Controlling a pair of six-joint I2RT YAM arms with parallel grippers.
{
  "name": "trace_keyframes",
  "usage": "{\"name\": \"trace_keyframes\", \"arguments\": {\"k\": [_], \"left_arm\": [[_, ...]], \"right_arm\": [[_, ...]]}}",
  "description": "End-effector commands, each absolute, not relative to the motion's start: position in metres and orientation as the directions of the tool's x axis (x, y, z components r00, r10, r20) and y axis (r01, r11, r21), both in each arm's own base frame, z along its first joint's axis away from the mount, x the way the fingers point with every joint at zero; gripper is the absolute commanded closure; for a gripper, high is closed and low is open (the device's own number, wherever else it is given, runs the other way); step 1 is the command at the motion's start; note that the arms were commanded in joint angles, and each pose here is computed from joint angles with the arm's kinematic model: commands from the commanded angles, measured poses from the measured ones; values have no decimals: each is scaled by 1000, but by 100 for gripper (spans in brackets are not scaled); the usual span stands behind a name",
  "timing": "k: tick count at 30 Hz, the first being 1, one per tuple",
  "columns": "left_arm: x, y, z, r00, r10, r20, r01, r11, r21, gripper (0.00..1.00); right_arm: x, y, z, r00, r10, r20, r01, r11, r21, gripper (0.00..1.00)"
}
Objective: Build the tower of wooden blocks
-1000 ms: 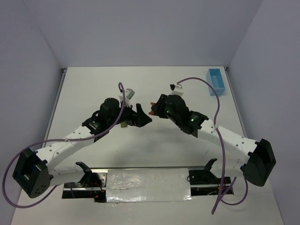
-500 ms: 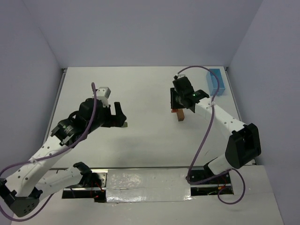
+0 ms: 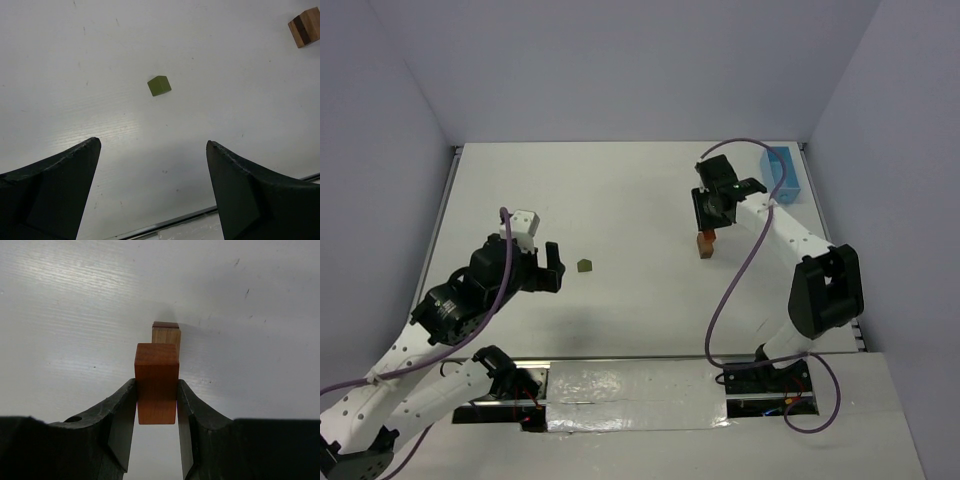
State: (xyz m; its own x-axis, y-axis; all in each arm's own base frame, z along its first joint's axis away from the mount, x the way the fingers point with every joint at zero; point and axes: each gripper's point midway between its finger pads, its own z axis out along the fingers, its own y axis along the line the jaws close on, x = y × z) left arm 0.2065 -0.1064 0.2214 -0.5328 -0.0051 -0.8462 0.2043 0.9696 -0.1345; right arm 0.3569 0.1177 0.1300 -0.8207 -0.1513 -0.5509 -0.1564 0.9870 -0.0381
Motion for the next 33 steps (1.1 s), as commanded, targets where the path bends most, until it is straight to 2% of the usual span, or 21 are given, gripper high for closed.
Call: {"name": "trace_keyframes", "arguments": {"k": [1, 27, 33], "left_arm": [[213, -108, 234, -483, -20, -876, 208, 969, -136, 1], [216, -113, 226, -508, 5, -861, 221, 967, -125, 1], [216, -113, 227, -508, 5, -862, 224, 966, -126, 1]], "right_arm": [[362, 114, 131, -827, -168, -536, -172, 984, -44, 95], [370, 108, 103, -867, -162, -472, -158, 986, -47, 77], [373, 108, 99, -873, -162, -461, -153, 987, -58, 76]]}}
